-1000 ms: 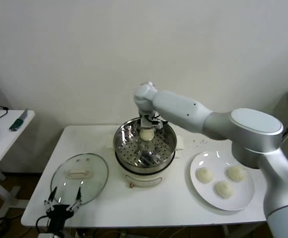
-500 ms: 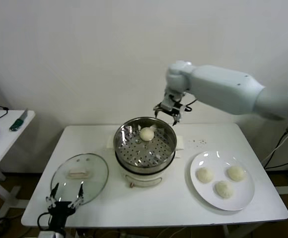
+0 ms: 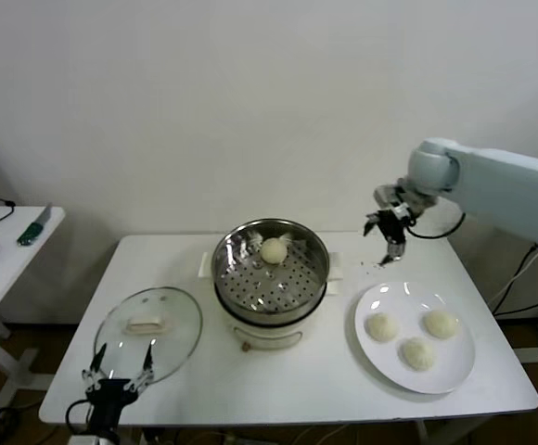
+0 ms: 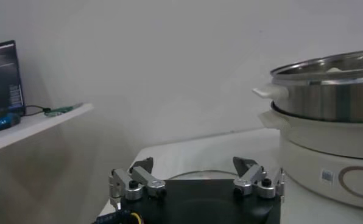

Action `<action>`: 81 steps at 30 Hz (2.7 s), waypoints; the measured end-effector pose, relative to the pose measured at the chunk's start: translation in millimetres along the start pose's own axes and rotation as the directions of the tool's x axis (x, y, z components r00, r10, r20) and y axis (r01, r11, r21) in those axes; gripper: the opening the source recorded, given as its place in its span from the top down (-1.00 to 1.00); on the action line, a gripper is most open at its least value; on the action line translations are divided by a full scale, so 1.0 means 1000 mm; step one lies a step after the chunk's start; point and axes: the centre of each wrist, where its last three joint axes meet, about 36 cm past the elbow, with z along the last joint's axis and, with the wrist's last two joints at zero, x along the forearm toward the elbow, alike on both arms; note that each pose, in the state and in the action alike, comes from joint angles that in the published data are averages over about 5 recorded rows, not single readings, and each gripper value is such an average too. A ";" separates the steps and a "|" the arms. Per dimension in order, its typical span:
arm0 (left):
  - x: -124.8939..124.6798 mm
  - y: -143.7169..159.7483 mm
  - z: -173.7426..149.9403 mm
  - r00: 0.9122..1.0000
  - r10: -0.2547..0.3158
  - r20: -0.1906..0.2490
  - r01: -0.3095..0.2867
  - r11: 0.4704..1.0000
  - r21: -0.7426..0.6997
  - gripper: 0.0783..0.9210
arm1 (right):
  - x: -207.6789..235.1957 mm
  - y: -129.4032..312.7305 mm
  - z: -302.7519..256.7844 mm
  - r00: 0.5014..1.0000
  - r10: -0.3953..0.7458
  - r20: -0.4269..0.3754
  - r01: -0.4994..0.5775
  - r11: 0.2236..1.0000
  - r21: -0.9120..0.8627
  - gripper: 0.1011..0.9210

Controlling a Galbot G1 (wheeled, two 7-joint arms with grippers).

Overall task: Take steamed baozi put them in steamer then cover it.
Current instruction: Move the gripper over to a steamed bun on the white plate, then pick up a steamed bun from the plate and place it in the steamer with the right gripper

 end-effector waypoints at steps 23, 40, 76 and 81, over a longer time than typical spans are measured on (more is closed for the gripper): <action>0.004 -0.002 0.011 0.999 -0.015 -0.034 0.015 1.000 0.002 -0.77 | -0.125 0.053 0.022 0.992 -0.127 -0.002 0.125 0.984 -0.123 -0.76; 0.008 0.000 0.016 0.999 -0.015 -0.044 0.015 1.000 -0.001 -0.77 | -0.151 0.055 0.018 0.991 -0.128 -0.026 0.125 0.987 -0.105 -0.75; 0.015 -0.009 0.005 0.999 0.001 -0.032 0.000 1.000 0.021 -0.77 | 0.023 -0.015 0.004 0.994 0.062 0.094 -0.048 0.988 -0.144 -0.47; 0.018 -0.012 0.004 0.999 0.014 -0.033 -0.014 1.000 0.023 -0.77 | 0.059 -0.036 -0.030 0.988 0.098 0.117 -0.082 0.988 -0.129 -0.47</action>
